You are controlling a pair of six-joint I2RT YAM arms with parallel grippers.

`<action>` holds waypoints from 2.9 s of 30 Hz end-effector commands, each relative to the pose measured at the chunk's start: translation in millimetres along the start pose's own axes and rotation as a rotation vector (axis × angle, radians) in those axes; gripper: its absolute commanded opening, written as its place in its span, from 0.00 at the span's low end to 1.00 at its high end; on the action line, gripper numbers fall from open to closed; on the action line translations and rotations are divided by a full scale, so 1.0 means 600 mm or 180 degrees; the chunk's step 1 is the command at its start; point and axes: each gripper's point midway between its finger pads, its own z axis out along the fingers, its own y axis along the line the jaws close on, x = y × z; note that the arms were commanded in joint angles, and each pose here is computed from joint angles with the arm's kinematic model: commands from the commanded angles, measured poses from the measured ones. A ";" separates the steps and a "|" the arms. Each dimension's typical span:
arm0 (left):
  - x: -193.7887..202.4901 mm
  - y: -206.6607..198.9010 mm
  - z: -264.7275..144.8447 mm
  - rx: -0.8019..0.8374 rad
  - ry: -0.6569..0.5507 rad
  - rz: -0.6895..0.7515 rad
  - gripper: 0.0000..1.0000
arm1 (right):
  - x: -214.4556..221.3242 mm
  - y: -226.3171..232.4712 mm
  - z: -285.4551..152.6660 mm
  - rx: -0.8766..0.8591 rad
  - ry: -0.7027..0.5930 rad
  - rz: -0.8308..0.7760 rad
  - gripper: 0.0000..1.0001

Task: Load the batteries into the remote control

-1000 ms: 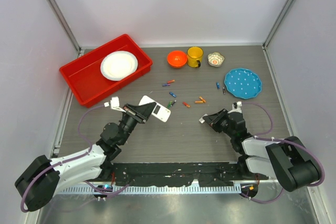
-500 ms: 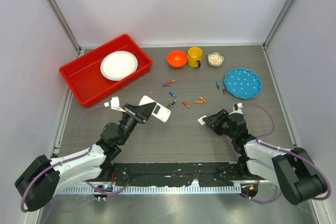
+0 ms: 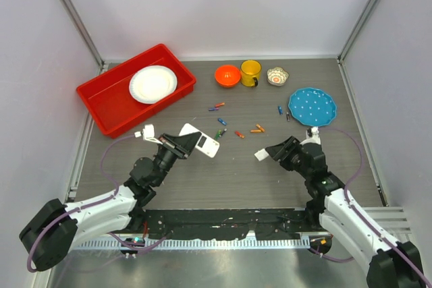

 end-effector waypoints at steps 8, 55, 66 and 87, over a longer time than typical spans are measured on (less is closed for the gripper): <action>0.028 -0.035 0.027 0.0137 0.0414 -0.0059 0.00 | -0.060 0.135 -0.036 -0.0407 0.0117 -0.0877 0.54; 0.057 -0.071 -0.064 0.0614 0.1754 -0.0238 0.00 | -0.094 0.132 0.150 0.1286 0.0184 -0.2527 0.55; 0.060 -0.119 -0.076 0.1214 0.1908 -0.0452 0.00 | -0.078 0.131 0.166 0.1151 0.0136 -0.2325 0.51; 0.068 -0.099 -0.080 0.1025 0.1936 -0.0316 0.00 | -0.138 0.128 0.159 0.1211 -0.0309 -0.2219 0.41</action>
